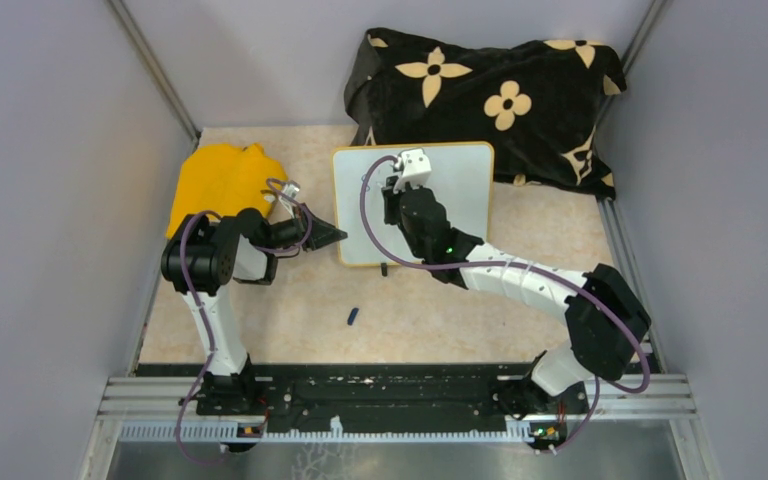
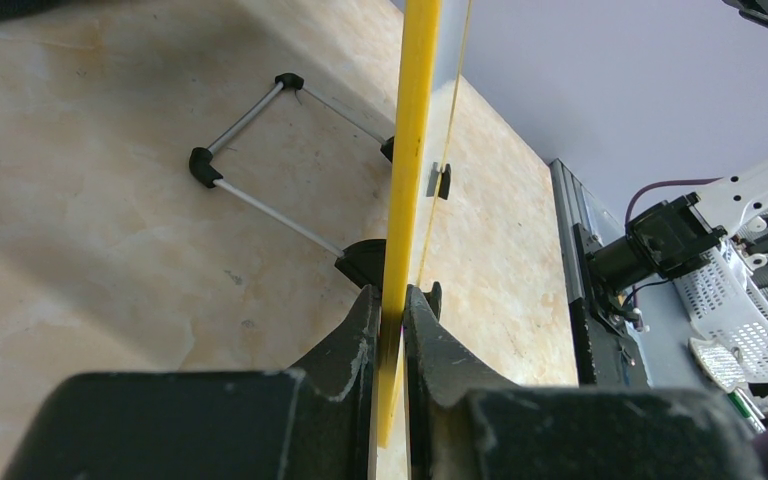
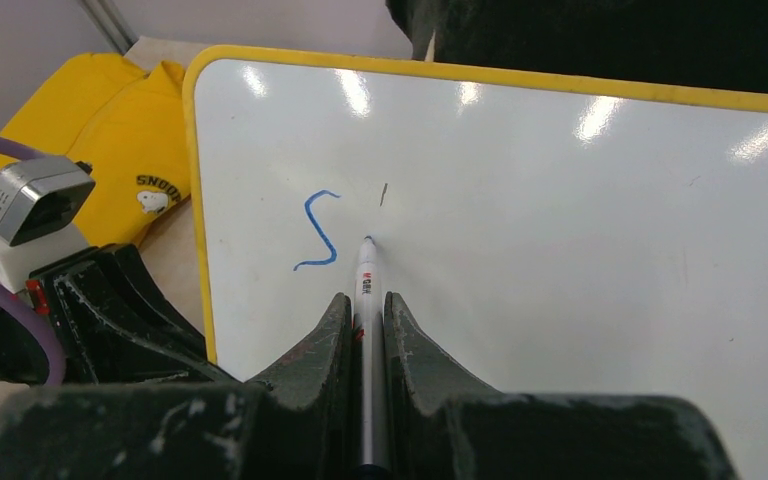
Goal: Write a sentence on the whiteboard
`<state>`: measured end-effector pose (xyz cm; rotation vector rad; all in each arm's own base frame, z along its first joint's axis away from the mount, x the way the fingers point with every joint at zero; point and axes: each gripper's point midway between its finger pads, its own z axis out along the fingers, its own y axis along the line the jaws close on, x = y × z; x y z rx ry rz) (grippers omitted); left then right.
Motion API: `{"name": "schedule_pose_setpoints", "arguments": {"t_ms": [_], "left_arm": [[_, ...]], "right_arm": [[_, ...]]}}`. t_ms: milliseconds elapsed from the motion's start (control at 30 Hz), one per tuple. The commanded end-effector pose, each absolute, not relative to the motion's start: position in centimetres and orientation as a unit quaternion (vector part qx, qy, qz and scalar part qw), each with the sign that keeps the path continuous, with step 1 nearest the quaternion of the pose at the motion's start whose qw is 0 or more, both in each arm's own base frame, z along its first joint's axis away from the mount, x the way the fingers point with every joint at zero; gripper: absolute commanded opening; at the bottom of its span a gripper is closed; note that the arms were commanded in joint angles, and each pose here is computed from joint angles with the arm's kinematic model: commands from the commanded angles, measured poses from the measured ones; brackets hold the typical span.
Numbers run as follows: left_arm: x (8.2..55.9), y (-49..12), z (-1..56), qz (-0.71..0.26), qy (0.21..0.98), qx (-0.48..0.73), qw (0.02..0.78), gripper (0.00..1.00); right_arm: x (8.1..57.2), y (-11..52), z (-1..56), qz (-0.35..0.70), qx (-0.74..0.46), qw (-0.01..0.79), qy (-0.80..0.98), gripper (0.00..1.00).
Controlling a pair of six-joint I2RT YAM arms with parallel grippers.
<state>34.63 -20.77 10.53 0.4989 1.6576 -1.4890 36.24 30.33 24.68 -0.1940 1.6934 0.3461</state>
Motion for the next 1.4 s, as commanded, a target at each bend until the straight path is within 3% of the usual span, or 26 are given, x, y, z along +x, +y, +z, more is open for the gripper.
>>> {"name": "schedule_pose_setpoints", "arguments": {"t_ms": [0,467,1367], "left_arm": [[35.0,-20.7,10.7,-0.590,0.656,0.203,0.425,0.00],[35.0,-20.8,10.7,-0.590,0.656,0.203,0.424,0.00],[35.0,-20.7,10.7,-0.590,0.656,0.204,0.424,0.00]], "right_arm": [[36.9,30.4,26.4,0.166,-0.066,0.657,0.732,0.00],[35.6,29.4,24.0,0.168,-0.070,0.640,0.746,0.00],[37.7,29.7,27.8,0.166,-0.058,0.666,0.725,0.00]]}}
